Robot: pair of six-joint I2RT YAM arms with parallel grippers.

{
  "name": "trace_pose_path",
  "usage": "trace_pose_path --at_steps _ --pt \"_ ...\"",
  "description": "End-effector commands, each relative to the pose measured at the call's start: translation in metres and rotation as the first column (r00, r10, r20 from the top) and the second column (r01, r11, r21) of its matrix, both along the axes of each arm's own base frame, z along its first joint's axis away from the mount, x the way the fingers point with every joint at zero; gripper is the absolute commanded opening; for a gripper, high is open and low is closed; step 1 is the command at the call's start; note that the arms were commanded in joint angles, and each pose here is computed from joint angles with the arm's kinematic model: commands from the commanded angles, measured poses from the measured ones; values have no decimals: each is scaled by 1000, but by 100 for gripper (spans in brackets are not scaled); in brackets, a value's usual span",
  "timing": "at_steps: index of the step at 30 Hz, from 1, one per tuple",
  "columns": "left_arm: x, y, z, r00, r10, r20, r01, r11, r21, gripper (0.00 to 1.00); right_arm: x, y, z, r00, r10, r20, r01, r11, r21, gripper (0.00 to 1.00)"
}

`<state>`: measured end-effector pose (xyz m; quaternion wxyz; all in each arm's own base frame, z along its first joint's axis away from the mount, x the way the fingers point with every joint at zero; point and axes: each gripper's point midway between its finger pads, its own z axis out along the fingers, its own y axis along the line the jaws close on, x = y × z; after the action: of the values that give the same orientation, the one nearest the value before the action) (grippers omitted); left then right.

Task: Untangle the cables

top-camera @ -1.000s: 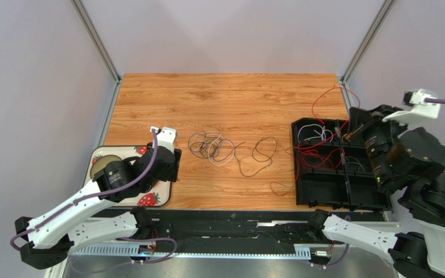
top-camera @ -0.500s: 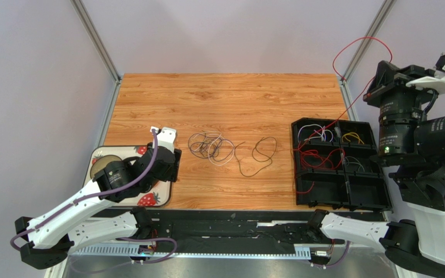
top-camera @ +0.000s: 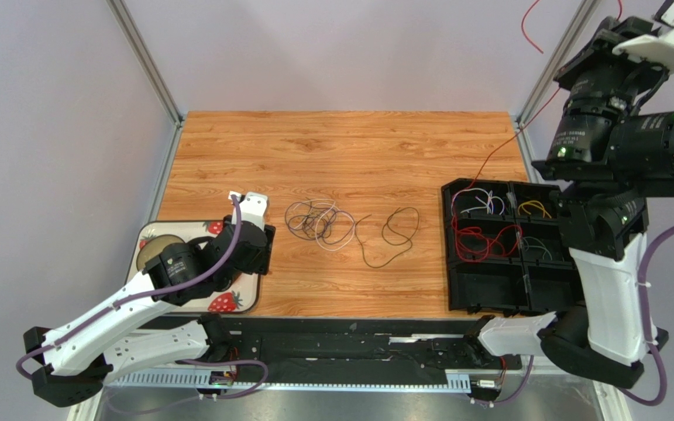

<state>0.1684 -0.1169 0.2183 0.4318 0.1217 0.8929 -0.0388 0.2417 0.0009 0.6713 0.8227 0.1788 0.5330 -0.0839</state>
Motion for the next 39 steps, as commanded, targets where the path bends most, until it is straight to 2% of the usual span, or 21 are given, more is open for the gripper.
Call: trace_pose_path --at_steps 1,7,11,14,20,31,36,39 --pt "3 3 2 1000 22 15 -22 1000 4 61 -4 -22 31 987 -140 77 143 989 -32 0" --pt "3 4 2 1000 27 15 -27 1000 7 61 16 -38 26 963 -264 57 267 963 -37 0" --pt "3 4 2 999 27 18 -27 1000 6 61 26 -41 5 962 -271 34 272 962 -32 0" --pt "4 4 1 1000 26 14 -26 1000 11 61 11 -58 1 961 -265 75 263 964 38 0" --pt "4 2 -1 1000 20 8 -20 1000 19 61 13 -70 -15 960 -280 25 280 960 16 0" --pt "4 2 -2 1000 28 2 -28 999 27 61 -6 -63 44 966 -185 182 186 982 12 0" --pt "4 4 -2 999 34 4 -34 999 26 61 -8 -62 53 961 -179 212 180 984 15 0" --pt "4 4 -1 999 36 5 -36 999 24 61 -1 -60 42 966 -181 182 183 983 3 0"
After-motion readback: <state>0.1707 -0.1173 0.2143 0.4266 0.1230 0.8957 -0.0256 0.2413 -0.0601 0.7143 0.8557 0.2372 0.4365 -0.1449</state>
